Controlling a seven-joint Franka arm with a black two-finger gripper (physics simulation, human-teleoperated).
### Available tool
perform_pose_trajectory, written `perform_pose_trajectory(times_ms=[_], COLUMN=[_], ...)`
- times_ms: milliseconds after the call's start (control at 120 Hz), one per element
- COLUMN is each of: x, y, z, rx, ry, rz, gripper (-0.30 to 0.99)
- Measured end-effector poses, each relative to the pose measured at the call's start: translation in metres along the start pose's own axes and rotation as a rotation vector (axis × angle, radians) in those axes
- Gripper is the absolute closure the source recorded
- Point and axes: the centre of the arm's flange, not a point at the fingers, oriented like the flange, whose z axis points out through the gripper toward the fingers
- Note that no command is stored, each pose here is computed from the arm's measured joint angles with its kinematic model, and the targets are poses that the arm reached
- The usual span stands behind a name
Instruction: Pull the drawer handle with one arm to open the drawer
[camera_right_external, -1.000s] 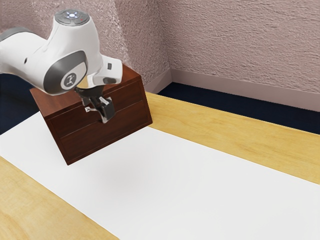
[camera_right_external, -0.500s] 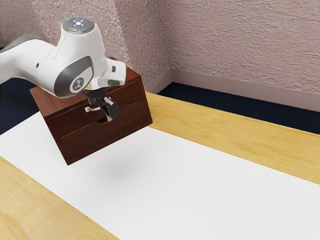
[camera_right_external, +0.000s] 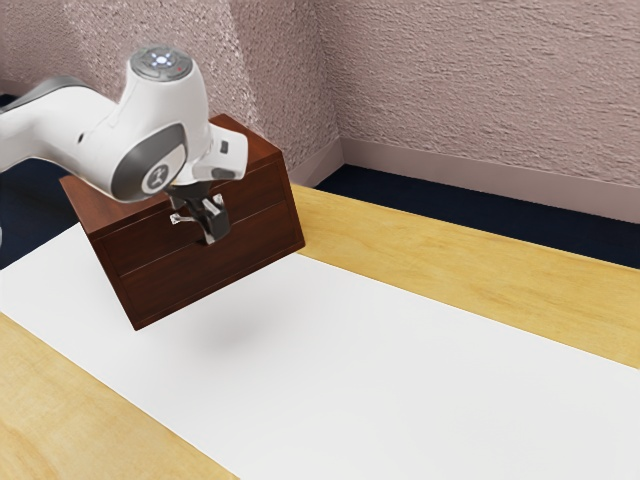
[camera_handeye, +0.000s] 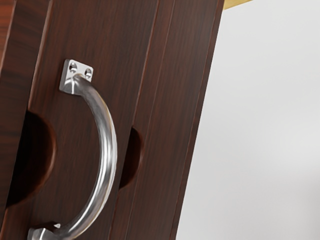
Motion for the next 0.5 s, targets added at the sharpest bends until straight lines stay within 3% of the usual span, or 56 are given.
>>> perform_pose_trajectory(times_ms=[500], x=[0.007], y=[0.008], z=[0.017], rx=[-0.007], ry=[-0.006], rz=[0.037], gripper=[0.10])
